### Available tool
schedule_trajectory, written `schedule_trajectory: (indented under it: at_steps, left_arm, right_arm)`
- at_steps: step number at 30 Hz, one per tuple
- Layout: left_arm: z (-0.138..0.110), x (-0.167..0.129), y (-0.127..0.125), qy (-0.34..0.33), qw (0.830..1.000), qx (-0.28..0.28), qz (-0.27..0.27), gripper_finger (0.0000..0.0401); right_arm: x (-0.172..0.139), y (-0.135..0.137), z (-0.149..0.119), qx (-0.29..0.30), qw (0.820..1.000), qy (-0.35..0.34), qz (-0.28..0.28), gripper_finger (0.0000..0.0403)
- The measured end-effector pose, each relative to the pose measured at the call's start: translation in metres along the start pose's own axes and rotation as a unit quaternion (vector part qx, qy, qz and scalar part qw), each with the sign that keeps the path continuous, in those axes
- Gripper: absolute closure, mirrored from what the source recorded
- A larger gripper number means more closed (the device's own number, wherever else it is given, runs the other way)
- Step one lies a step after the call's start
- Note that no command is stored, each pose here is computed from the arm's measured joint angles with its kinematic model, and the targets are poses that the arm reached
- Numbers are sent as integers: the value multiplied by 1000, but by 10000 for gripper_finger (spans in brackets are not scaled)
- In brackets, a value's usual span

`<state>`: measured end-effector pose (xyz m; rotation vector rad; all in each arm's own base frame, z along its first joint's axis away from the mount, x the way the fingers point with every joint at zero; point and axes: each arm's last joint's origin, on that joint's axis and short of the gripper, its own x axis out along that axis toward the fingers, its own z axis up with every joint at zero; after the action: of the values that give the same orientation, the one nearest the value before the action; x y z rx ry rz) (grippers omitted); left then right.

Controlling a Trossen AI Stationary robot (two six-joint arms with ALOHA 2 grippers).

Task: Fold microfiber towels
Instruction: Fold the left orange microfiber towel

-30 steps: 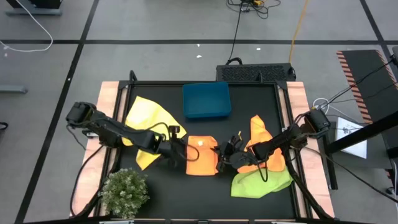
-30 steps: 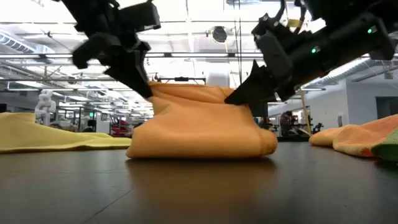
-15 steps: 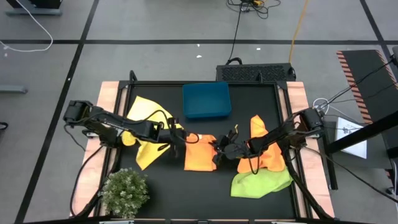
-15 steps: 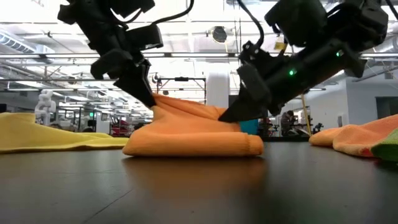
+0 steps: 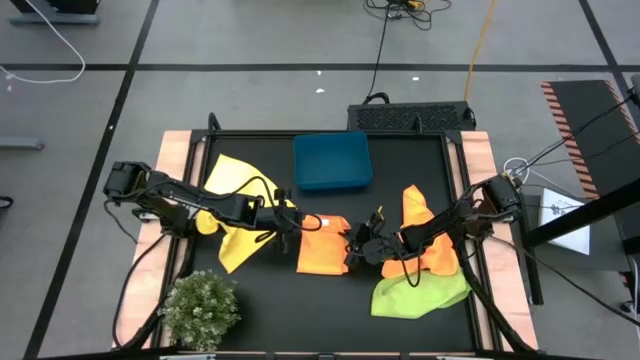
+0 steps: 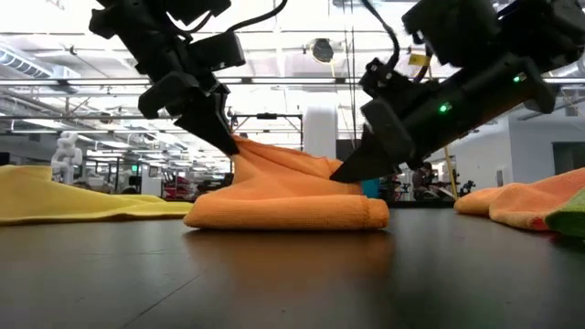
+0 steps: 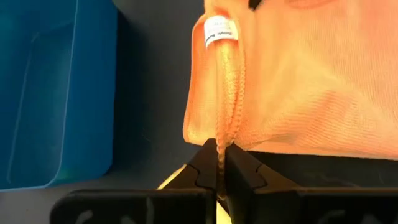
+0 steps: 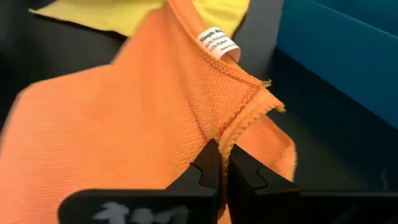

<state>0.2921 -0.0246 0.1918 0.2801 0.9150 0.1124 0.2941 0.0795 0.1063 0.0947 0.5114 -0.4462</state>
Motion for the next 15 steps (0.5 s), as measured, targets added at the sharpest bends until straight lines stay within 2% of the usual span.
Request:
schedule_trajectory:
  at_steps: [7,15]
  left_arm:
    - [2,1,3,-8,1000,-3,3,390]
    - [2,1,7,-11,999,-24,31,290]
  right_arm:
    - [-6,4,-3,7,1000,-11,-24,403]
    - [3,-13,-10,31,997,34,-65,403]
